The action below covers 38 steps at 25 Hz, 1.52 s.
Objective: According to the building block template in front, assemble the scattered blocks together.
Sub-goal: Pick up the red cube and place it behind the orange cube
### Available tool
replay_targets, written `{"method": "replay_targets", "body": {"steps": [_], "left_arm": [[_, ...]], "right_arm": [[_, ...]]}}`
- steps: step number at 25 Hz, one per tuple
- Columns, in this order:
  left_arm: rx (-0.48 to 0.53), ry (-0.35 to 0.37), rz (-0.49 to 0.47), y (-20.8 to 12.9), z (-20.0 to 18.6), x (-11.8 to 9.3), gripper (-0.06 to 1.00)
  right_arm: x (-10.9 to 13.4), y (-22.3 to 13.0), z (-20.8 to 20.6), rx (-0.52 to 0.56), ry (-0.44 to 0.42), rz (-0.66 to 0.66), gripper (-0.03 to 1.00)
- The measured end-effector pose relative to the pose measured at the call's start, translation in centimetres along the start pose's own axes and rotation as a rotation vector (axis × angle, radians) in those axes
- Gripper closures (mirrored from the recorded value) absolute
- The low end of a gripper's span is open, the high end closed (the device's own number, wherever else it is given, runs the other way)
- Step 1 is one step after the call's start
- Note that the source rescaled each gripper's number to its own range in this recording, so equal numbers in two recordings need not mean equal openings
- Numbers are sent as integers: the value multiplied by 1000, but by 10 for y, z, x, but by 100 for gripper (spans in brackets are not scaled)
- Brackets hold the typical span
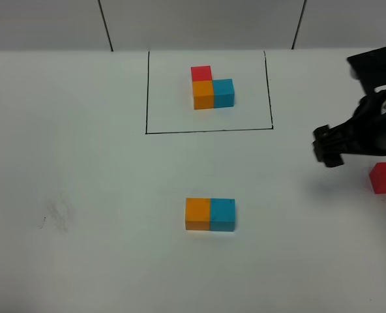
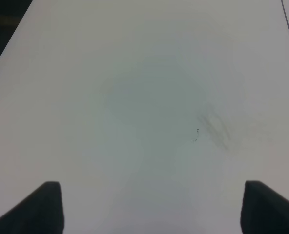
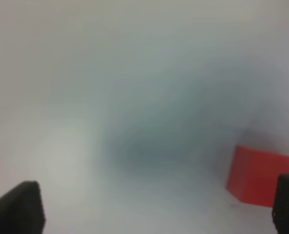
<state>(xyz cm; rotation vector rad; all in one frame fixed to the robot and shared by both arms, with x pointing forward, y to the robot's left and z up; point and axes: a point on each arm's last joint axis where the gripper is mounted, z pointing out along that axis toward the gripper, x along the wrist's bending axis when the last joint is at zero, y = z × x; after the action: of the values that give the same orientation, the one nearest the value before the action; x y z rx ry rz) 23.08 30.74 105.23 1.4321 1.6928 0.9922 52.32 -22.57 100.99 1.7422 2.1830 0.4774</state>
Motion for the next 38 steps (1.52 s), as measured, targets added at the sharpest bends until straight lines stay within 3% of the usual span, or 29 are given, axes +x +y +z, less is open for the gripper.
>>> {"method": "replay_targets", "body": {"steps": [5, 9, 13, 24, 26, 28, 32, 38], "left_arm": [[0, 0, 0, 0, 0, 0, 29], [0, 0, 1, 0, 0, 0, 29], [0, 0, 3, 0, 0, 0, 29], [0, 0, 6, 0, 0, 0, 29], [0, 0, 6, 0, 0, 0, 29], [0, 0, 6, 0, 0, 0, 29], [0, 0, 6, 0, 0, 0, 29], [0, 0, 6, 0, 0, 0, 29]], "right_arm": [[-44, -4, 17, 58, -78, 132, 6], [-65, -13, 43, 149, -104, 173, 7], [-71, -18, 67, 205, -115, 161, 7], [-75, -24, 108, 220, -108, 139, 8], [-76, -25, 111, 223, -109, 143, 13], [-77, -26, 113, 233, -108, 143, 26], [-77, -28, 115, 250, -109, 145, 77], [-76, -18, 104, 220, -114, 126, 75]]}}
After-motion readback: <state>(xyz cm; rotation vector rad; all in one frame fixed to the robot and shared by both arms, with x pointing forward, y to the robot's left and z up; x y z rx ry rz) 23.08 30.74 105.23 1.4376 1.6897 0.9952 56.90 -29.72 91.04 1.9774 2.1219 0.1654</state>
